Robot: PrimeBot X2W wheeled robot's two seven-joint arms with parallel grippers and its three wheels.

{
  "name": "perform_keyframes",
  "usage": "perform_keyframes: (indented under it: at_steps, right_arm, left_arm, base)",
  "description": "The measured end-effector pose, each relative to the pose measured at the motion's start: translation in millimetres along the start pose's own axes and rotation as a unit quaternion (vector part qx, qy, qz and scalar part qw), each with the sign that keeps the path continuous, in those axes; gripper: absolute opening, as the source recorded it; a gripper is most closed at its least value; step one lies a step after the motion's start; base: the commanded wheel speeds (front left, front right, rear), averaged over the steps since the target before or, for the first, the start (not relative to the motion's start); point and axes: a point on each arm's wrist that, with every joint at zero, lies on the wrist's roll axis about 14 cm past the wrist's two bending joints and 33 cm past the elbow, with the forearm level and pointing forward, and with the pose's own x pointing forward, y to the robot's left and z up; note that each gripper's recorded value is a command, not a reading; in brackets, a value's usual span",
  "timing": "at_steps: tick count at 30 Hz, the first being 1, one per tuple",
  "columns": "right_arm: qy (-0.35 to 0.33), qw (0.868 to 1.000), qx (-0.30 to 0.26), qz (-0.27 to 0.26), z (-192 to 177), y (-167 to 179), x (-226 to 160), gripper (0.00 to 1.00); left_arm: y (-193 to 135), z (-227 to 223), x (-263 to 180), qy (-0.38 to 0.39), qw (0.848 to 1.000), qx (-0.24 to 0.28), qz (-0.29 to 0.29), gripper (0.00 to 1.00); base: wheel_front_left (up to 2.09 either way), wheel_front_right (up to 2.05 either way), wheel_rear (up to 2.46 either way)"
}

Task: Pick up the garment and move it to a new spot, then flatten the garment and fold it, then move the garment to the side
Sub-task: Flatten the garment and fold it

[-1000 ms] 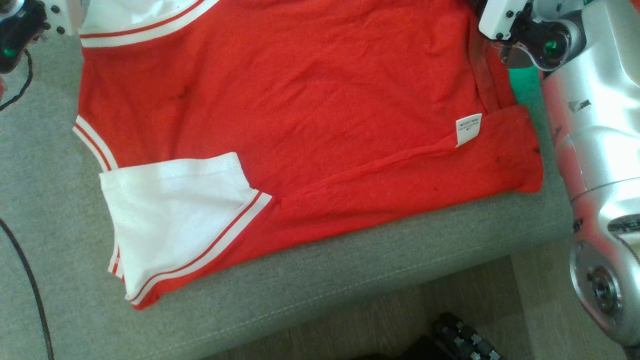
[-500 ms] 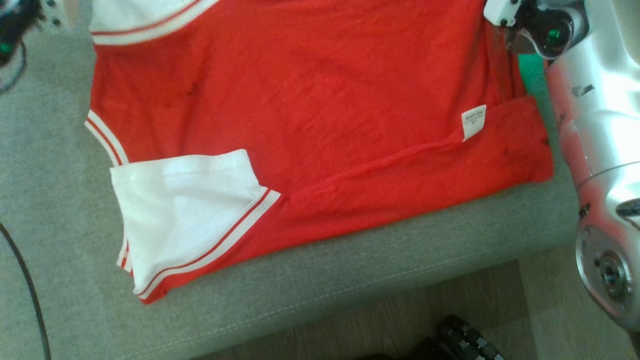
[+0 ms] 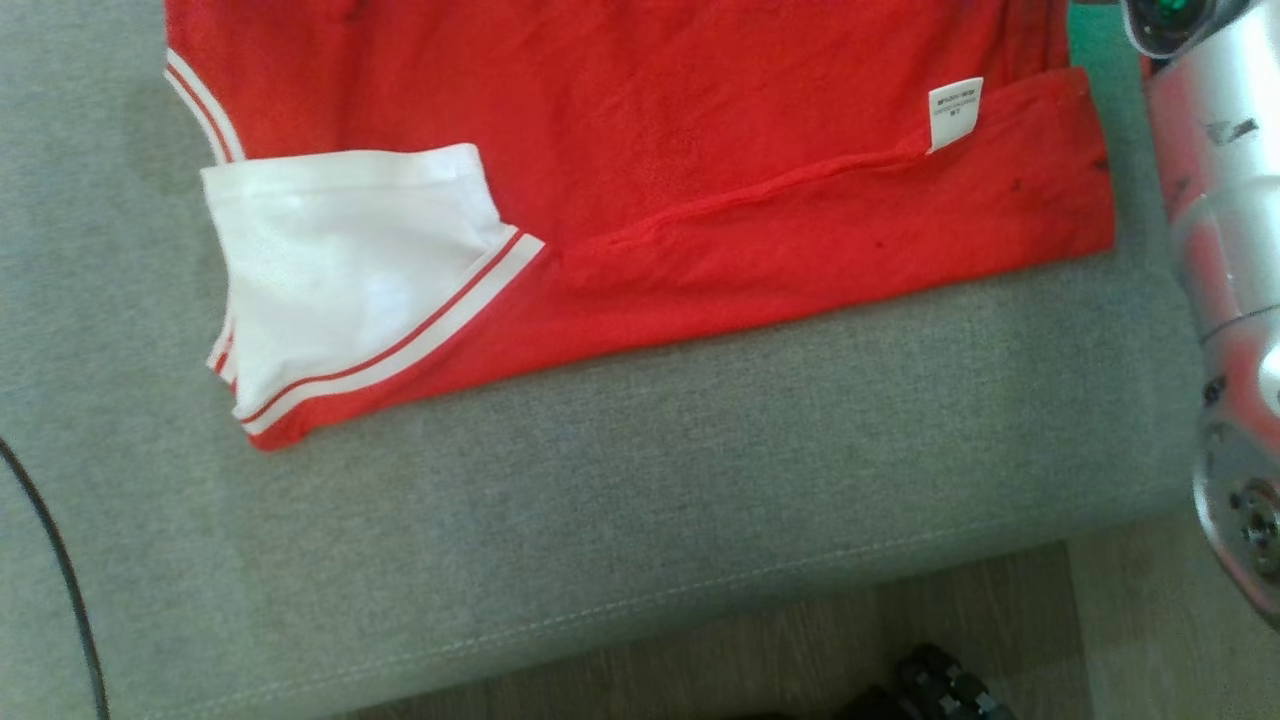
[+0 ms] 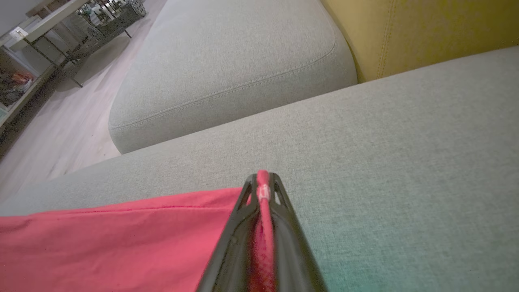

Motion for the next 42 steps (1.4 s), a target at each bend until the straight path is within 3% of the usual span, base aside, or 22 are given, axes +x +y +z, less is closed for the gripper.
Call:
perform_keyframes:
  at_steps: [5, 18, 28, 33, 34, 36, 37, 38, 39, 40, 41, 42]
  right_arm:
    - [-0.013, 1.0, -0.005, 0.009, 7, 1, -7, 0.0]
    - [-0.004, 1.0, -0.011, 0.028, -20, -15, -47, 0.0]
    - [0.024, 0.999, -0.02, 0.035, -57, -28, -72, 0.0]
    - [0.055, 0.998, -0.013, 0.031, -83, -35, -85, 0.0]
    - [0.061, 0.998, -0.01, 0.03, -88, -36, -87, 0.14]
    - [0.067, 0.997, -0.011, 0.027, -95, -38, -91, 0.25]
    - [0.067, 0.997, -0.012, 0.026, -96, -38, -92, 0.4]
    - [0.066, 0.997, -0.01, 0.027, -97, -36, -94, 0.84]
    - [0.063, 0.998, -0.007, 0.027, -97, -34, -95, 1.0]
    - [0.058, 0.998, -0.003, 0.027, -95, -33, -96, 1.0]
    - [0.05, 0.998, 0.002, 0.027, -91, -32, -97, 1.0]
    - [0.042, 0.999, 0.009, 0.026, -88, -32, -99, 1.0]
  left_arm:
    - [-10, -8, -17, 0.001, 1.0, -0.016, -0.013, 0.0]
    - [-52, -12, -100, -0.011, 0.993, -0.096, -0.062, 0.0]
    - [-88, -27, -175, 0.022, 0.984, -0.17, -0.054, 0.0]
    - [-111, -51, -203, 0.065, 0.971, -0.224, -0.045, 0.0]
    - [-115, -57, -208, 0.076, 0.969, -0.232, -0.045, 0.0]
    - [-124, -68, -215, 0.094, 0.964, -0.244, -0.045, 0.0]
    - [-128, -72, -217, 0.1, 0.962, -0.249, -0.047, 0.0]
    - [-131, -74, -218, 0.103, 0.961, -0.253, -0.047, 0.0]
    - [-134, -75, -219, 0.106, 0.96, -0.256, -0.047, 0.0]
    - [-135, -77, -219, 0.107, 0.96, -0.257, -0.044, 0.14]
    - [-136, -77, -218, 0.107, 0.959, -0.257, -0.041, 0.46]
    - [-136, -76, -218, 0.106, 0.96, -0.257, -0.037, 1.0]
  base:
    - [0.0, 0.0, 0.0]
    - [0.0, 0.0, 0.0]
    - [0.0, 0.0, 0.0]
    - [0.0, 0.0, 0.0]
    - [0.0, 0.0, 0.0]
    - [0.0, 0.0, 0.0]
    - [0.0, 0.0, 0.0]
    - [0.0, 0.0, 0.0]
    - [0.0, 0.0, 0.0]
    - [0.0, 0.0, 0.0]
    - [0.0, 0.0, 0.0]
    - [0.0, 0.0, 0.0]
